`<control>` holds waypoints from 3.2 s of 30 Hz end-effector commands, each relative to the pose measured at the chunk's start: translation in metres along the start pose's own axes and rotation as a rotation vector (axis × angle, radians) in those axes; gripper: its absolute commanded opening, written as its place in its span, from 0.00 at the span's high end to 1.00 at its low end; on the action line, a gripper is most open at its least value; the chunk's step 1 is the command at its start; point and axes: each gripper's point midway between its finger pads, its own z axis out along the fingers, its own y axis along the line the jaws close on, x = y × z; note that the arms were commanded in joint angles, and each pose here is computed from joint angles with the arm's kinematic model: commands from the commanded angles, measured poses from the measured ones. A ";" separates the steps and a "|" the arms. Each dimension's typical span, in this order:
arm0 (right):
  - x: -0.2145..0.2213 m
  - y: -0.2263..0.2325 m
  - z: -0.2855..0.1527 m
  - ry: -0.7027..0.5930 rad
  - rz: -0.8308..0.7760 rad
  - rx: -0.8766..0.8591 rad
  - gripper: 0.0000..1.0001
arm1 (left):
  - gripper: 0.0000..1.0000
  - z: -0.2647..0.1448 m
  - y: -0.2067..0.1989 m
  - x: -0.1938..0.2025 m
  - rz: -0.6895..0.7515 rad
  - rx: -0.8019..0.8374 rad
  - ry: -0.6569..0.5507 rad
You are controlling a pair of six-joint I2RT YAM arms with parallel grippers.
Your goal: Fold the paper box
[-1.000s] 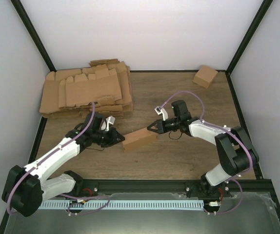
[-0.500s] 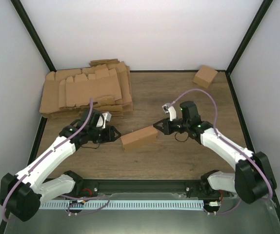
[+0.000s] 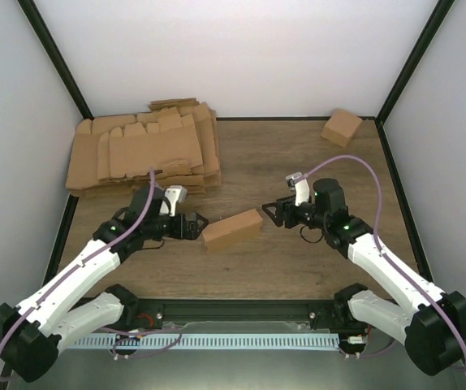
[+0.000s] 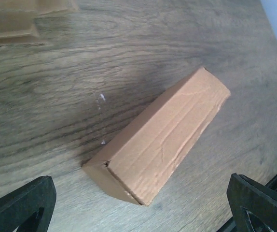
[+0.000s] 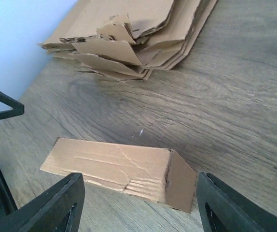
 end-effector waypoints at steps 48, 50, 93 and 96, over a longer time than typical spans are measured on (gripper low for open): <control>-0.068 -0.041 -0.129 -0.421 0.070 0.546 0.31 | 0.44 0.119 -0.096 -0.054 0.816 -0.707 -0.099; -0.069 -0.040 -0.138 -0.446 0.079 0.560 0.28 | 0.04 0.148 -0.103 -0.041 0.790 -0.692 -0.037; 0.040 -0.038 0.127 0.178 0.244 0.395 0.99 | 0.00 0.002 0.036 -0.075 -0.091 -0.086 -0.077; 0.050 -0.062 0.119 0.204 0.270 0.431 0.99 | 0.00 0.004 0.037 -0.073 -0.093 -0.081 -0.075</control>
